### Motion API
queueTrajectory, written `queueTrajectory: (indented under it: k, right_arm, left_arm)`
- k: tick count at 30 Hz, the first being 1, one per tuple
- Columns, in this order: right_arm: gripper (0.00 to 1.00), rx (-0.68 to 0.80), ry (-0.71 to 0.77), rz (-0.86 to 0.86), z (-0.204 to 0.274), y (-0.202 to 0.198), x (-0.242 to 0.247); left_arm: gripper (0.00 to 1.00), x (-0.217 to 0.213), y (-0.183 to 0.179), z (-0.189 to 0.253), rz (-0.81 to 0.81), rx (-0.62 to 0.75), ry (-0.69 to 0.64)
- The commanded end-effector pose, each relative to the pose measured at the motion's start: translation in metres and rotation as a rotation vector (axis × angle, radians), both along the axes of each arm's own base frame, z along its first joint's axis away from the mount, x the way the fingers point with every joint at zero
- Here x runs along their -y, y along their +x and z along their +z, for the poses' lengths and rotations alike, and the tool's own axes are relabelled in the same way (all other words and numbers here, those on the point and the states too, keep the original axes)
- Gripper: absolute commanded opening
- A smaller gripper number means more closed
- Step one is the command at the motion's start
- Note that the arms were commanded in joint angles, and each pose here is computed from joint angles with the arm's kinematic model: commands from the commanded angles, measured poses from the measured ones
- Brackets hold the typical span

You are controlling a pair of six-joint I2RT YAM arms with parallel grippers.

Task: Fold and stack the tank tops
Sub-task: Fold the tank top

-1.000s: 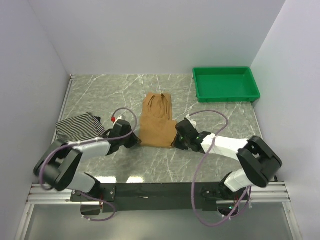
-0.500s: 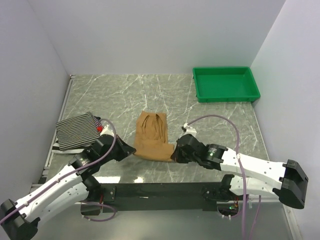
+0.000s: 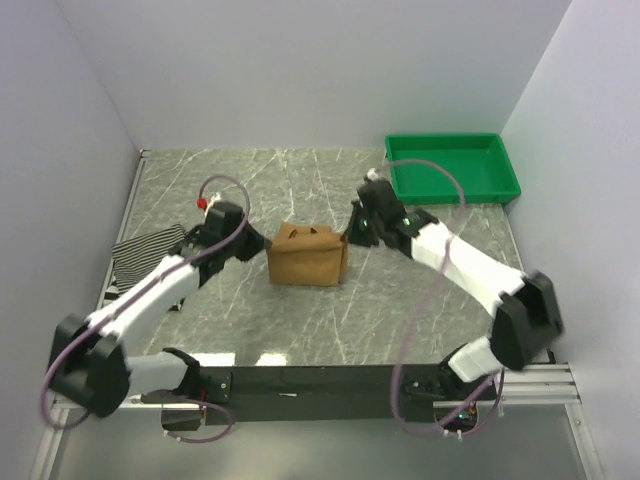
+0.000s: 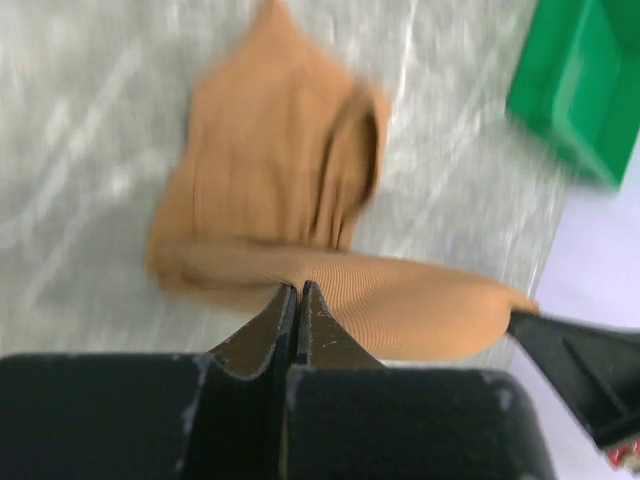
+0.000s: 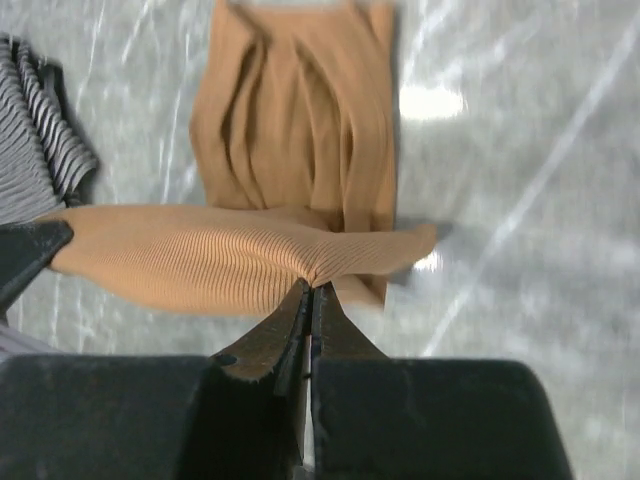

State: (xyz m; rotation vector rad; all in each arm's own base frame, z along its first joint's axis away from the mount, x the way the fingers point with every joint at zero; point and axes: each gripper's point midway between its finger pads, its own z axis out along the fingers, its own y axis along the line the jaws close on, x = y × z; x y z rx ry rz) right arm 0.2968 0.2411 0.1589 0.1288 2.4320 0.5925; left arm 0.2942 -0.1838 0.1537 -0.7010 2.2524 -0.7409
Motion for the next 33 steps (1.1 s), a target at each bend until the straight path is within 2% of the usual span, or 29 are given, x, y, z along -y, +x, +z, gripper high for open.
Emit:
queueTrajectory:
  k: [1,2,3,4,5,6,7,9,10,11,13,14,15,17,18,20,22,23,27,33]
  right_arm:
    - [0.02,0.041,0.029,0.107,0.015,0.048,-0.021]
    - [0.05,-0.024,0.005,0.095,-0.013,0.065,-0.019]
    - [0.14,-0.041,0.005,0.098,-0.02,0.074,-0.021]
    - [0.22,-0.057,-0.004,0.097,-0.027,0.085,-0.021]
    - [0.3,-0.078,-0.033,0.065,-0.039,0.106,-0.018]
    - [0.41,-0.081,-0.047,0.056,-0.043,0.116,-0.016]
    - [0.45,-0.056,-0.055,0.046,-0.035,0.13,-0.015]
    - [0.51,-0.058,-0.102,0.0,-0.044,0.146,-0.002]
    - [0.52,-0.051,-0.124,-0.006,-0.042,0.148,0.001]
    - [0.53,-0.035,-0.139,-0.019,-0.036,0.148,0.006]
    - [0.53,-0.041,-0.182,-0.051,-0.043,0.137,0.018]
    - [0.54,0.003,-0.169,-0.057,-0.027,0.133,0.018]
    - [0.53,0.013,-0.182,-0.067,-0.026,0.127,0.021]
    - [0.52,0.029,-0.192,-0.047,-0.024,0.103,0.01]
    - [0.49,0.038,-0.196,-0.031,-0.023,0.094,0.002]
    - [0.42,0.059,-0.227,-0.002,-0.023,0.07,-0.018]
    - [0.4,0.075,-0.242,0.025,-0.026,0.054,-0.036]
    - [0.34,0.068,-0.243,0.035,-0.031,0.051,-0.042]
    - [0.22,0.006,-0.253,0.084,-0.065,0.043,-0.055]
    - [0.2,-0.099,-0.262,0.174,-0.123,0.024,-0.058]
  left_arm:
    - [0.01,0.001,0.059,0.032,0.009,0.13,-0.036]
    - [0.04,-0.002,0.077,0.012,0.013,0.097,-0.022]
    - [0.07,-0.002,0.088,0.005,0.012,0.081,-0.021]
    - [0.24,0.004,0.106,0.015,-0.016,0.113,-0.041]
    - [0.32,-0.002,0.122,-0.013,-0.009,0.063,-0.015]
    - [0.4,-0.004,0.136,-0.01,0.005,0.069,-0.013]
    - [0.51,-0.01,0.148,-0.023,0.005,0.053,-0.013]
    - [0.59,-0.019,0.157,-0.027,0.018,0.044,-0.004]
    - [0.69,-0.026,0.161,-0.02,0.027,0.049,0.014]
    - [0.7,-0.033,0.161,-0.018,0.044,0.052,0.041]
    - [0.72,-0.041,0.152,-0.016,0.066,0.053,0.077]
    - [0.72,-0.045,0.143,-0.008,0.077,0.057,0.077]
    - [0.72,-0.05,0.13,-0.02,0.09,0.028,0.089]
    - [0.72,-0.046,0.112,-0.016,0.082,0.035,0.06]
    - [0.72,-0.045,0.097,-0.032,0.069,0.003,0.051]
    - [0.73,-0.037,0.079,-0.035,0.052,-0.002,0.027]
    - [0.74,-0.037,0.061,-0.049,0.049,-0.022,0.028]
    - [0.75,-0.037,0.057,-0.053,0.046,-0.024,0.022]
    - [0.8,-0.031,0.035,-0.074,-0.001,-0.046,-0.015]
    - [0.86,-0.022,0.028,-0.089,-0.061,-0.054,-0.039]
